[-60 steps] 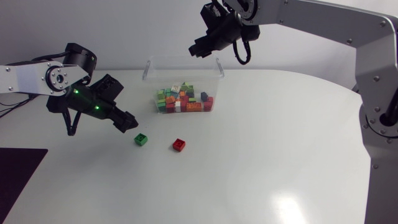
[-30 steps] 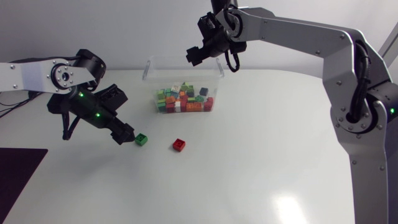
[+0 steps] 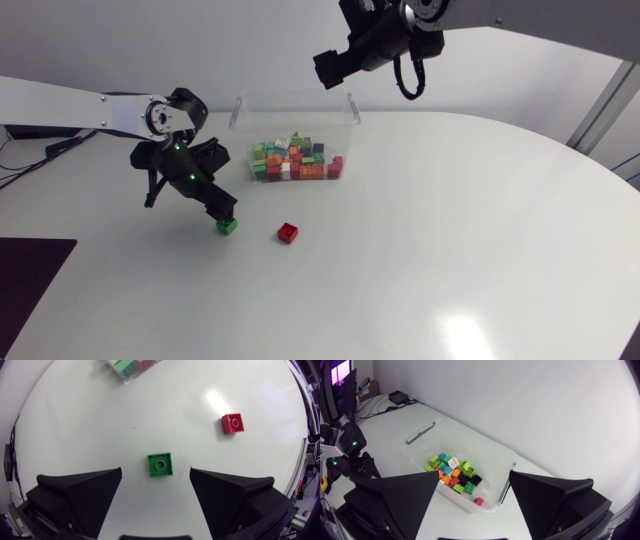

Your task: Place the duplo bricks in the container

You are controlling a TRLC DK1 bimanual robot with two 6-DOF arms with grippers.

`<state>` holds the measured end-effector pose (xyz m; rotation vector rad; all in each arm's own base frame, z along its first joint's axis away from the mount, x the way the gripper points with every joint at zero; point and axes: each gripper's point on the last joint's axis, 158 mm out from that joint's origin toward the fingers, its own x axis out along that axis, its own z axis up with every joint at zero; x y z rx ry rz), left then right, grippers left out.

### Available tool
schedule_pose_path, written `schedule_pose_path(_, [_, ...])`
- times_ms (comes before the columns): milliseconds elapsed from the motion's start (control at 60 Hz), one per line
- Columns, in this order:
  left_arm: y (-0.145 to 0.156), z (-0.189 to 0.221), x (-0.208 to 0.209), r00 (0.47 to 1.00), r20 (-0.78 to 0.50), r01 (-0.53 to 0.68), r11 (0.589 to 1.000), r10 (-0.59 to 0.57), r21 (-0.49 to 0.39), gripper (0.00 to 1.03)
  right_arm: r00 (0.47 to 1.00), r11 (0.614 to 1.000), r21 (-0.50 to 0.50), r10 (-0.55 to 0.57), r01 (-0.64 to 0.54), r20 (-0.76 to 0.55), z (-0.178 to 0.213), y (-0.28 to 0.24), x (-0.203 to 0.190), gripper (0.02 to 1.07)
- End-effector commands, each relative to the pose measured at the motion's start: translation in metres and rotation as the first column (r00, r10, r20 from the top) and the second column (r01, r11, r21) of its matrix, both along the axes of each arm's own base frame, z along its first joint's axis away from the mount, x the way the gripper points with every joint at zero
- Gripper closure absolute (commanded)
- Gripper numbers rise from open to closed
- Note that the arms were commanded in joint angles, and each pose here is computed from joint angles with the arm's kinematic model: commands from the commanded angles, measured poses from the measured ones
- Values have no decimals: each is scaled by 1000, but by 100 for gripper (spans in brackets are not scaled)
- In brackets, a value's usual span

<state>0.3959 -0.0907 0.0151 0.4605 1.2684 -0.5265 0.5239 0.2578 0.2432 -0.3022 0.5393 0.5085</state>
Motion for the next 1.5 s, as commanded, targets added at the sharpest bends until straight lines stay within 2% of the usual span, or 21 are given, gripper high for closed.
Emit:
schedule_pose_path(0, [-3, -8, 4, 999, -27, -22, 1000, 22, 9, 12, 999, 1000, -16, 9, -10, -53, -13, 3, -22, 6])
schedule_pose_path(233, [-4, -28, 5, 998, -67, -18, 999, 20, 27, 31, 984, 989, -99, 95, -111, -147, -36, 11, -75, 6])
schedule_pose_path(283, [-5, -32, 2, 997, -78, -13, 999, 16, 31, 31, 978, 984, -118, 112, -133, -175, -43, 13, -85, 6])
schedule_pose_path(433, [-7, -38, 5, 996, -85, -17, 999, 20, 36, 40, 951, 959, -173, 175, -223, -254, -66, 28, -115, 6])
schedule_pose_path(617, [-4, -46, 6, 995, -97, -27, 999, 31, 41, 61, 912, 932, -201, 221, -302, -346, -106, 44, -138, 6])
schedule_pose_path(767, [0, -55, 3, 992, -118, -30, 998, 36, 51, 65, 864, 898, -233, 245, -373, -439, -154, 58, -159, 7])
schedule_pose_path(1017, [6, -51, 3, 993, -108, -35, 998, 41, 59, 67, 811, 850, -268, 270, -454, -519, -205, 77, -174, 7])
schedule_pose_path(1183, [9, -21, 11, 998, -42, -46, 998, 48, 44, 67, 781, 825, -286, 265, -488, -566, -235, 83, -173, 7])
schedule_pose_path(1483, [25, 41, 23, 991, 102, -92, 996, 91, 9, 67, 747, 790, -305, 267, -531, -609, -256, 93, -161, 7])
